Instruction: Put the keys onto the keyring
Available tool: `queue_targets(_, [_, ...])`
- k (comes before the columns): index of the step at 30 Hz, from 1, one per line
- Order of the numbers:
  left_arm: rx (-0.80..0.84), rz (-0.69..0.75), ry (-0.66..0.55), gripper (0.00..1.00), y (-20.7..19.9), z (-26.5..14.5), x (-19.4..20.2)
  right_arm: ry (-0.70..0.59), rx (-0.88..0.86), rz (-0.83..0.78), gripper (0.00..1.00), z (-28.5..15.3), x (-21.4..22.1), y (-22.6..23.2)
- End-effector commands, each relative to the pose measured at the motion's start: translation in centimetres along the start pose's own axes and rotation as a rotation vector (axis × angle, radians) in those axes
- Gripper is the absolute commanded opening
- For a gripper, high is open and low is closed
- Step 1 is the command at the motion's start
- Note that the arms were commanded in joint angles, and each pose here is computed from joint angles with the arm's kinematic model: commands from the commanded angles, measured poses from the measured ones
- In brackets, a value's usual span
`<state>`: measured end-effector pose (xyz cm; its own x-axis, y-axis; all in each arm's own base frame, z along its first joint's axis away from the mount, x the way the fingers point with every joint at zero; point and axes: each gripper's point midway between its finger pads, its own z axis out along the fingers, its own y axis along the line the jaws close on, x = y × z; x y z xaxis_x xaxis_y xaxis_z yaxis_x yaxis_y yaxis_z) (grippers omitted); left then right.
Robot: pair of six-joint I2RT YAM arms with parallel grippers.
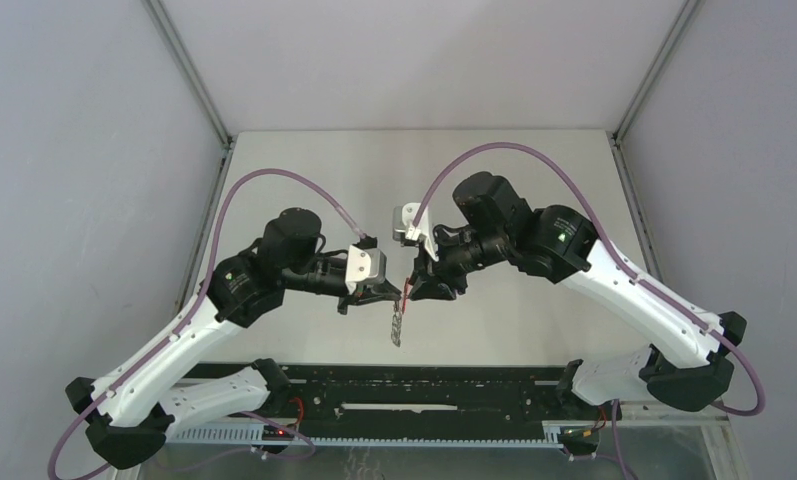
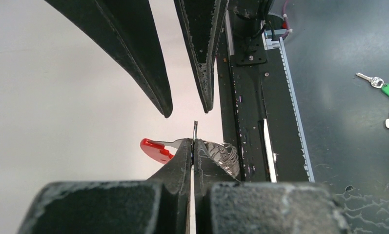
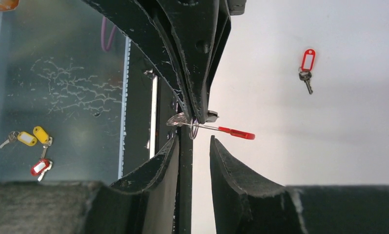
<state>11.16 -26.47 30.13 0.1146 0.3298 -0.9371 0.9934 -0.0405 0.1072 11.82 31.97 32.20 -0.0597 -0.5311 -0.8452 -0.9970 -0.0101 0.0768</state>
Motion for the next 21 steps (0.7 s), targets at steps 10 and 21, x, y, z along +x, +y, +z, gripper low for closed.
queue_targets(10, [-0.031,0.085,-0.077,0.0,0.5,-1.1,-3.3,0.014,-0.014,-0.022,0.32,1.2,-0.8,0.1])
queue_targets(21, [-0.035,0.095,-0.084,0.05,0.4,-1.1,-3.1,-0.062,0.034,-0.038,0.0,1.0,-1.4,-0.4])
